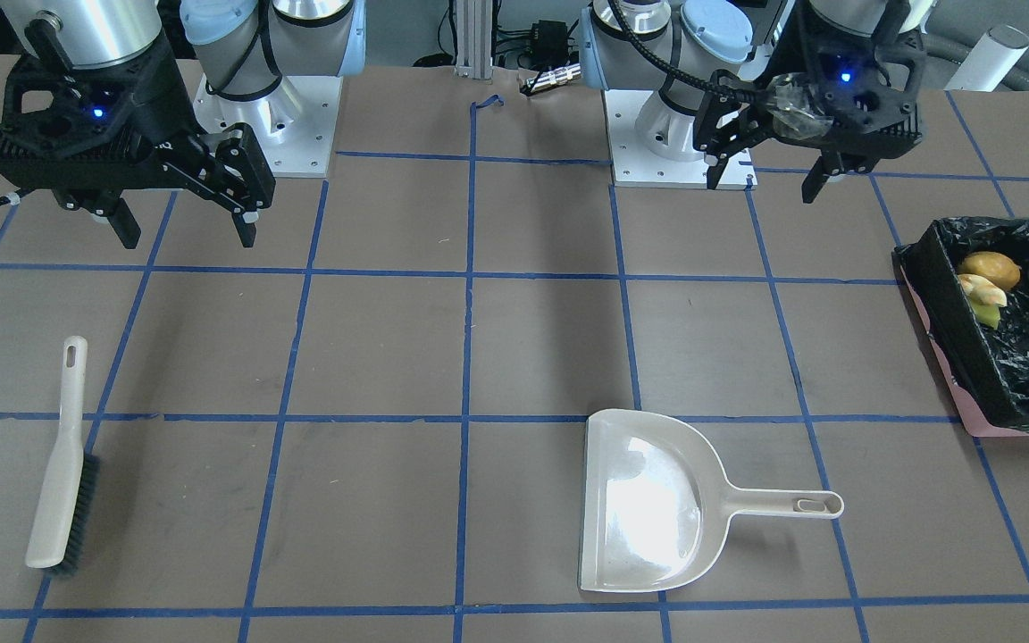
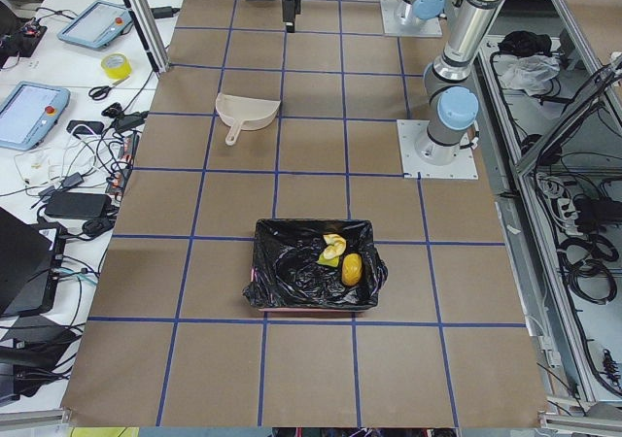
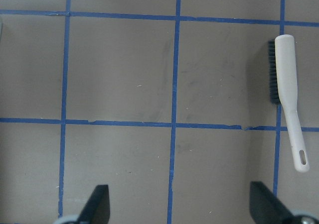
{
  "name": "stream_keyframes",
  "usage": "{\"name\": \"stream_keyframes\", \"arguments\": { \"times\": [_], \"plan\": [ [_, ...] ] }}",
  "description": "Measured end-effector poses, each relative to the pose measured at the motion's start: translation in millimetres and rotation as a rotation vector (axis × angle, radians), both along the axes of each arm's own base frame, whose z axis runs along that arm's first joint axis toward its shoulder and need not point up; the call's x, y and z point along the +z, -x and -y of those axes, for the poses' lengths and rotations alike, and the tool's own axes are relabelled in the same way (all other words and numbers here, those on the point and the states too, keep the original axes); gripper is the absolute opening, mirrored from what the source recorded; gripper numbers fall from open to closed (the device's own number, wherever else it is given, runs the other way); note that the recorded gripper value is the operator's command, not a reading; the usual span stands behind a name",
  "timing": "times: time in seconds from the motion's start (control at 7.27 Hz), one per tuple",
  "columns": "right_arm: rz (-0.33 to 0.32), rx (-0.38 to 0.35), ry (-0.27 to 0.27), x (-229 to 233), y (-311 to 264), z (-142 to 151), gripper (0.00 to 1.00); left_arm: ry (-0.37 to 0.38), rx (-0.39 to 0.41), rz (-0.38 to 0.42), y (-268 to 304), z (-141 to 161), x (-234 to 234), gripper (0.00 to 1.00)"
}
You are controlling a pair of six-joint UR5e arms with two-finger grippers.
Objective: Sweep and dump trash into bin
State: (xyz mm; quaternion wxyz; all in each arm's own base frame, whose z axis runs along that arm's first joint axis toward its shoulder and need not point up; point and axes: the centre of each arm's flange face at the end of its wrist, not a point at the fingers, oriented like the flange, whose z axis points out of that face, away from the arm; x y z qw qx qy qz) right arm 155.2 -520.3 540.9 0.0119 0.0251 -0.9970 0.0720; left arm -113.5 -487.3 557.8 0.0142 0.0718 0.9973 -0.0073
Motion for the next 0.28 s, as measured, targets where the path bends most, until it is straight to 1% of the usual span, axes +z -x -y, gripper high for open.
{"name": "stream_keyframes", "arguments": {
  "times": [0.14,0.28],
  "plan": [
    [0.0,-0.001,0.0,0.0,-0.1,-0.1,1.0,0.016,0.006,0.0,-0.9,-3.9,-2.8,0.98],
    [0.001,-0.001,-0.001,-0.1,-0.1,-0.1,1.0,0.036,0.012,0.001,-1.0,-5.3,-4.6,1.0]
  ]
}}
